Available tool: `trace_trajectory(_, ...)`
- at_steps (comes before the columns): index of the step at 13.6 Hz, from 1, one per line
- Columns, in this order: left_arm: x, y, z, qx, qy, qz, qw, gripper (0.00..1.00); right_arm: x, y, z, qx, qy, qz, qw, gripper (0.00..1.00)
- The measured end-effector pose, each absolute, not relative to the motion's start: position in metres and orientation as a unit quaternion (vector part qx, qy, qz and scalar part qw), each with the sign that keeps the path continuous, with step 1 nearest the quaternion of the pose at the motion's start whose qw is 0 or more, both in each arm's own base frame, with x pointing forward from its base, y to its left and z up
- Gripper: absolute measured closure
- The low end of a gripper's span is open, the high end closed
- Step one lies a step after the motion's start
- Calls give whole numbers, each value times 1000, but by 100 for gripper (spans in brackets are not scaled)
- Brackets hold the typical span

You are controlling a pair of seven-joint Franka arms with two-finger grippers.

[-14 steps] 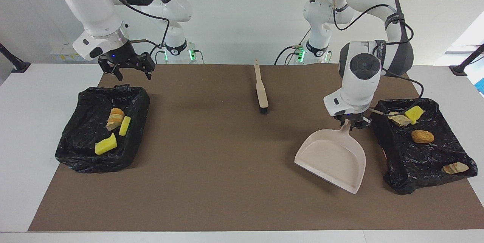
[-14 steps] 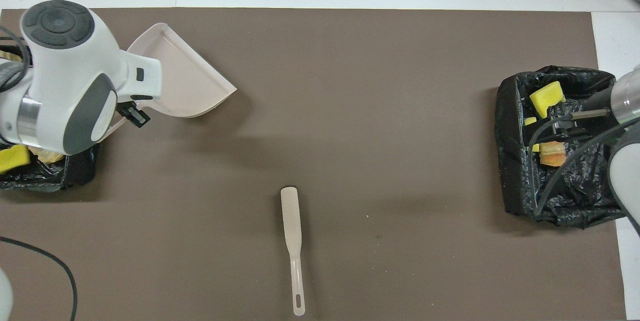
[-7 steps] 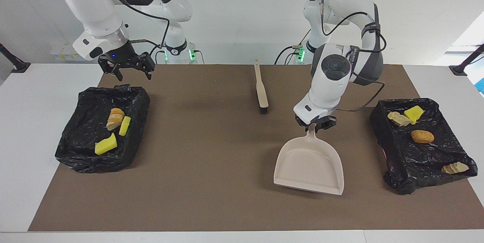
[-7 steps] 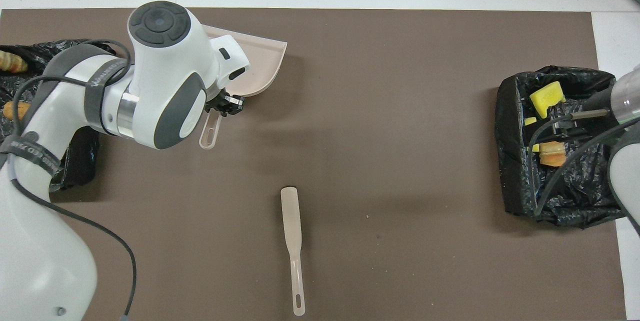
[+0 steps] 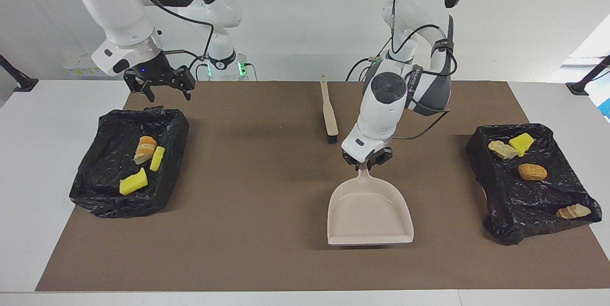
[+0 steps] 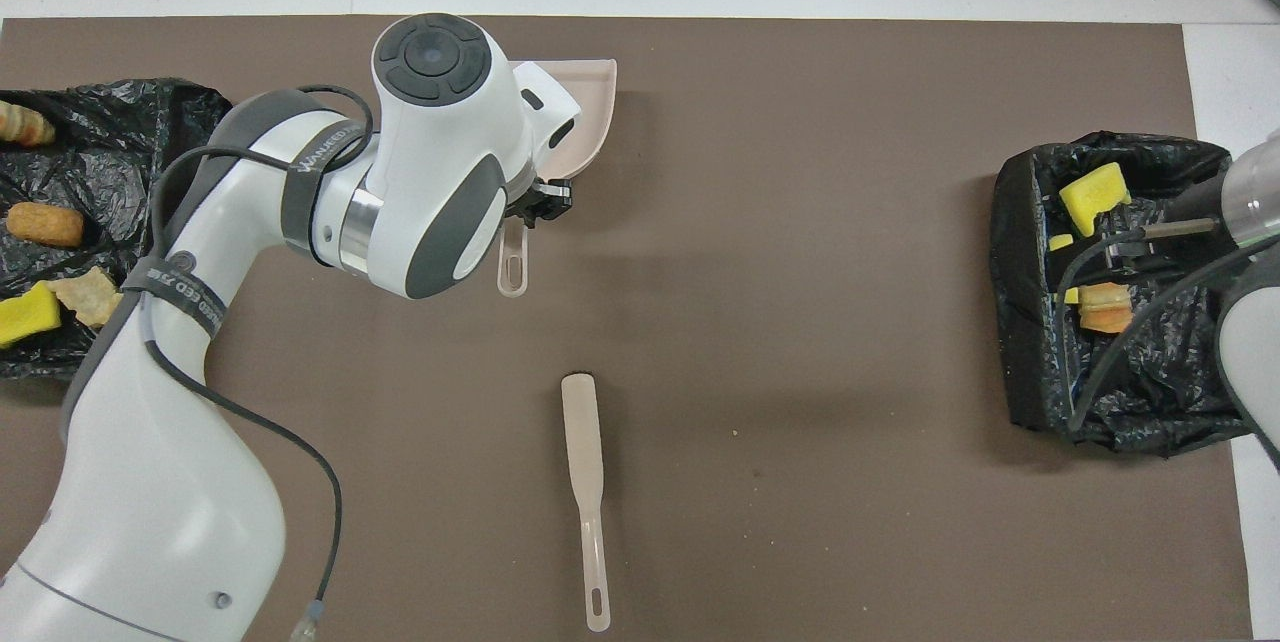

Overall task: Sweep and dump trash in bin
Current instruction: 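Return the dustpan to the table center with the left gripper and release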

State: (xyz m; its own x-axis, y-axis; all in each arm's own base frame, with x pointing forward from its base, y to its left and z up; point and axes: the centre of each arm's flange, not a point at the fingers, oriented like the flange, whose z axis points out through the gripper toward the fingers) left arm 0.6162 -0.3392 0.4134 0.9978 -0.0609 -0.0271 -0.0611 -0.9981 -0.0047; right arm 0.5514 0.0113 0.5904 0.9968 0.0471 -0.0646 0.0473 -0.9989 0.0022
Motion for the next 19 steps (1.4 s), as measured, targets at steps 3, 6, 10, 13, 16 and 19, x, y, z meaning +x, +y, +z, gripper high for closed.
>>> trace_trajectory(3,615,-375,387,-1000,13,19,4,68,551,11,590,999,24,-32,2,0)
trace_trajectory(6,616,-387,363,-999,16,28,7,68,551,11,590,999,24,-32,2,0)
trace_trajectory(10,614,-389,358,-999,18,30,7,68,551,11,590,999,24,-32,2,0)
trace_trajectory(13,613,-391,353,-999,19,27,4,68,551,11,590,999,24,-32,2,0)
trace_trajectory(16,612,-391,353,-999,19,26,4,68,551,11,590,999,24,-32,2,0)
trace_trajectory(19,612,-390,352,-999,20,28,4,44,551,11,590,999,24,-32,2,0)
